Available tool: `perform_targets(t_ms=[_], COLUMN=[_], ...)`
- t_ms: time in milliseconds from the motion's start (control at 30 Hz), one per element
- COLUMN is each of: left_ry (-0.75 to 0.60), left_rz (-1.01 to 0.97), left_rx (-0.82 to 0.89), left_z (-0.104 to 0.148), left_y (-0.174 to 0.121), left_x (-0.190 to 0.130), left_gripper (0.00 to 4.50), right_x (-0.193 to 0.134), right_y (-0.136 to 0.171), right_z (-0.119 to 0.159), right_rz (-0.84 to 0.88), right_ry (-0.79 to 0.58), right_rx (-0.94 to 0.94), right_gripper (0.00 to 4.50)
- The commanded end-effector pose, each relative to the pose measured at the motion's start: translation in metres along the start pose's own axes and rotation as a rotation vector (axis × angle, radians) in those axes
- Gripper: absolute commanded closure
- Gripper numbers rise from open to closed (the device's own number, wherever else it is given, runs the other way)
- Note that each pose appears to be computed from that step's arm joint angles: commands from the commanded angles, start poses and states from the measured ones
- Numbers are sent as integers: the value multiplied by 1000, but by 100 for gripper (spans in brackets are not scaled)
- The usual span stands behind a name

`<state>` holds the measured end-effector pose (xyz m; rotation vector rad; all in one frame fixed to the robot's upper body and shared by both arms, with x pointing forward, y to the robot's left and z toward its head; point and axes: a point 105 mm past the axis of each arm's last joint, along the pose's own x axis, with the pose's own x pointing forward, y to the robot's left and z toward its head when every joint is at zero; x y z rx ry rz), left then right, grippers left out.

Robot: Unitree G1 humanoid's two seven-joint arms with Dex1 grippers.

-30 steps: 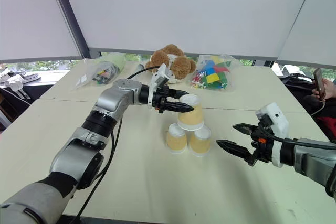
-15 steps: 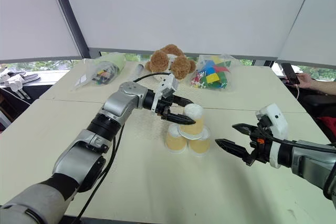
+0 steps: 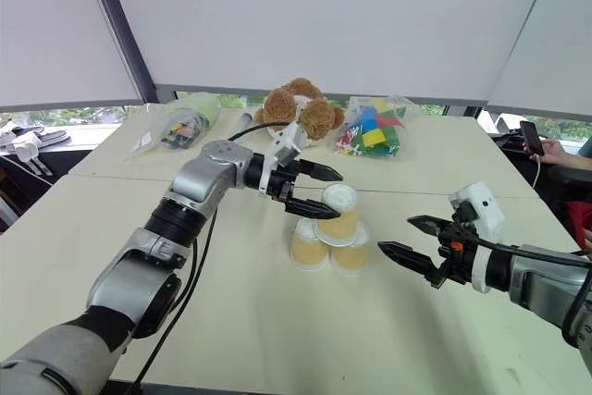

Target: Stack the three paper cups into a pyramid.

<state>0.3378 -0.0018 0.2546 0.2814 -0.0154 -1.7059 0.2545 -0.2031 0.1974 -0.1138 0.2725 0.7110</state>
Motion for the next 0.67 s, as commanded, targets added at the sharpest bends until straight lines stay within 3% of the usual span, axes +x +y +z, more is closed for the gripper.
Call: perform_targets(t_ms=[33,200,300,400,500,667], left_ry=[-105,-164,-101,16,78,80], left_rz=[35,317,552,743,819,926], left_rx=[41,-34,-131,-240,-331,-407], left_z=[40,43,5,-50,-86,-113], left_y=[-1,14,15,-6,-38,-78], left_x=[-25,-85,-130,-165,-173,-164], left_gripper=[4,4,4,4,4,4], right_x=[-2,-9,-13,-14,-11,-1], right_y=[-5,-22,-36,-47,-52,-66], right_z=[10,9,0,-11,-16,-25], right_rz=[-11,-48,-80,-94,-87,-98], right_ry=[-46,-61,-30,7,13,15], right_rx=[-26,-12,0,6,10,11], right_gripper=[0,0,0,0,0,0])
